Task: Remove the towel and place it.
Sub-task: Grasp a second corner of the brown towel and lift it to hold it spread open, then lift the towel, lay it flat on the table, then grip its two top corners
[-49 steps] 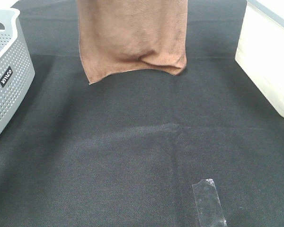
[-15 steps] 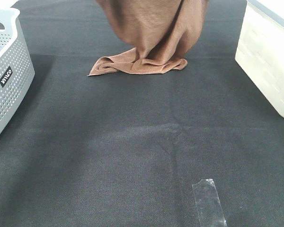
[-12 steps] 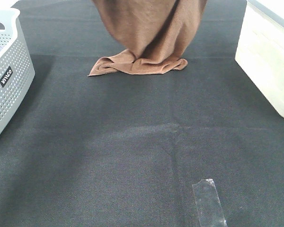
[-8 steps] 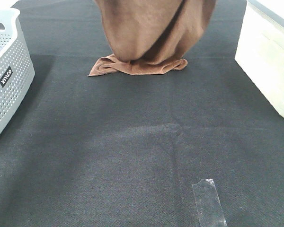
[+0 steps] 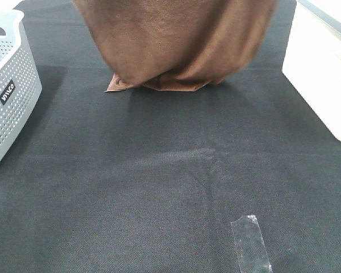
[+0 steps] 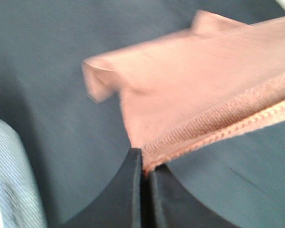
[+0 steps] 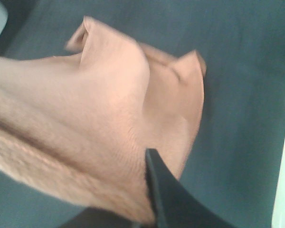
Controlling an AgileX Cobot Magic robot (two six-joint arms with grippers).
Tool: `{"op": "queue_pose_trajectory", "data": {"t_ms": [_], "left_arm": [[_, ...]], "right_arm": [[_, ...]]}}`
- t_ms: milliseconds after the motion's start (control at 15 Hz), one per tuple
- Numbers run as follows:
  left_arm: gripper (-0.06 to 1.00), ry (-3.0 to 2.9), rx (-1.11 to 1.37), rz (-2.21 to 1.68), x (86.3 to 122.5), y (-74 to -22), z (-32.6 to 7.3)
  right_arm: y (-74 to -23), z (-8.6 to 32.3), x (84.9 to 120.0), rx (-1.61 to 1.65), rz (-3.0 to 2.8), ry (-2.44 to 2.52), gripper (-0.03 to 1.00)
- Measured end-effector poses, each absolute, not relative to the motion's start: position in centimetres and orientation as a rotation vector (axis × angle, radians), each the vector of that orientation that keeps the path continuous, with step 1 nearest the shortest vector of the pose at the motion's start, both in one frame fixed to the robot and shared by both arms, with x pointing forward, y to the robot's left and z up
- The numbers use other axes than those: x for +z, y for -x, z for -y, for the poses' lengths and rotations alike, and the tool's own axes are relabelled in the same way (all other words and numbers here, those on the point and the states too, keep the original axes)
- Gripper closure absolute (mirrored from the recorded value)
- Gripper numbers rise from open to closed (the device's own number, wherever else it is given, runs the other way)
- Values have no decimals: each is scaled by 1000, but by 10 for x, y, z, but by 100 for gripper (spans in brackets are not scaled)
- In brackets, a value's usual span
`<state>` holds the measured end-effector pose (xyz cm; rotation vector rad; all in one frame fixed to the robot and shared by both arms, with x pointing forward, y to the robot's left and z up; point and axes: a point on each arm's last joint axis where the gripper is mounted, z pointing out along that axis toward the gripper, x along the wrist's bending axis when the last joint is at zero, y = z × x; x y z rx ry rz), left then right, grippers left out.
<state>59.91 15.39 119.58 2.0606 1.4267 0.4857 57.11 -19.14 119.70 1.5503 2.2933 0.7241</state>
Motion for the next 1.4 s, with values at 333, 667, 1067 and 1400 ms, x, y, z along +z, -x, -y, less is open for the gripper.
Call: {"op": "queue_pose_trajectory", "data": {"t_ms": [333, 667, 1067, 1400], "left_arm": [[94, -2055, 265, -1462, 1187, -503, -180], [94, -2038, 145, -1498, 1156, -427, -204], [94, -2055, -31, -1523, 1109, -376, -215], [94, -2138, -263, -1596, 1060, -374, -208]], "right_arm": [[-482, 213, 1212, 815, -2281, -1595, 97], [-438, 217, 1172, 789, -2373, -1743, 97], [-401, 222, 1095, 588, -2534, -1941, 97], [-385, 228, 1049, 372, -2600, -2035, 97]]}}
